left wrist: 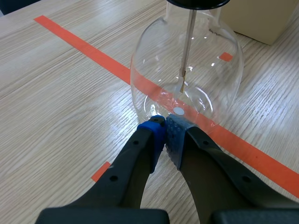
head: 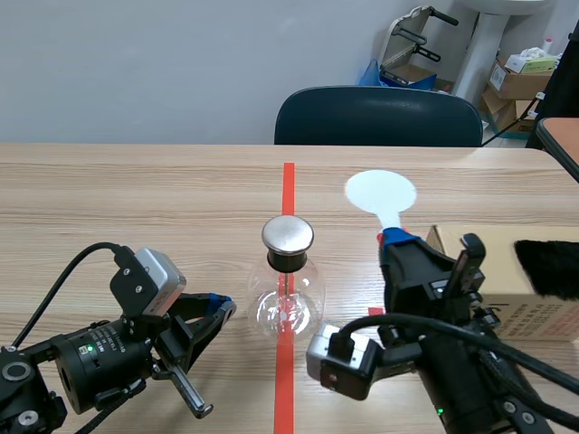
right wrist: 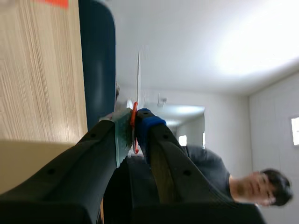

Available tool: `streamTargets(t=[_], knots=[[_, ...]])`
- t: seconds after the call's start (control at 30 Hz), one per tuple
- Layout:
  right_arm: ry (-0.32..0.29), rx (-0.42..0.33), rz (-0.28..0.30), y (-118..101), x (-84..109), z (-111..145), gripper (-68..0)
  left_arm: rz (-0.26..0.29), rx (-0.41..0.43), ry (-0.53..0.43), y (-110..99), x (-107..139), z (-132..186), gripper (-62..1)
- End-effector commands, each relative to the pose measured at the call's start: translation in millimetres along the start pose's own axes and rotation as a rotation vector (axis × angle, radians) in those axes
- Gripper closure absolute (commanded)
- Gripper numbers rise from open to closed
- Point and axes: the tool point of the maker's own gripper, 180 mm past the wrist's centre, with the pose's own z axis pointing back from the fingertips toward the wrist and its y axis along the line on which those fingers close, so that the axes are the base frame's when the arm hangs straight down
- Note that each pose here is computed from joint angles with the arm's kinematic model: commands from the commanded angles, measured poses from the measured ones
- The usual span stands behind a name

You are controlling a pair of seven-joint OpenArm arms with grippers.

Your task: Do the electroscope experiment

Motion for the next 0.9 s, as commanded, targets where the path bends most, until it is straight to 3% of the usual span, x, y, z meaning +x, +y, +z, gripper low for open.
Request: streamTargets(t=[0.0, 0.2, 0.43, 0.63, 0.87], knots=[[-0.04, -0.022, 0.016, -4.8, 2.8, -1.3, -2.0, 0.005, 0.001, -0.036, -0.3, 10.0, -2.8, -4.1], [-0.232, -0.02, 0.018, -4.2, 37.0, 3.4, -2.0, 0.005, 0.001, -0.035, -0.3, 9.9, -2.8, -4.1], [-0.393, -0.019, 0.019, -3.6, 64.6, 12.3, -2.0, 0.005, 0.001, -0.036, -0.3, 10.0, -2.8, -4.1], [-0.447, -0.018, 0.02, -3.4, 73.4, 16.3, -2.0, 0.005, 0.001, -0.036, -0.3, 10.0, -2.8, -4.1], [-0.448, -0.018, 0.02, -3.3, 73.6, 16.3, -2.0, 0.005, 0.001, -0.036, -0.3, 10.0, -2.8, -4.1]])
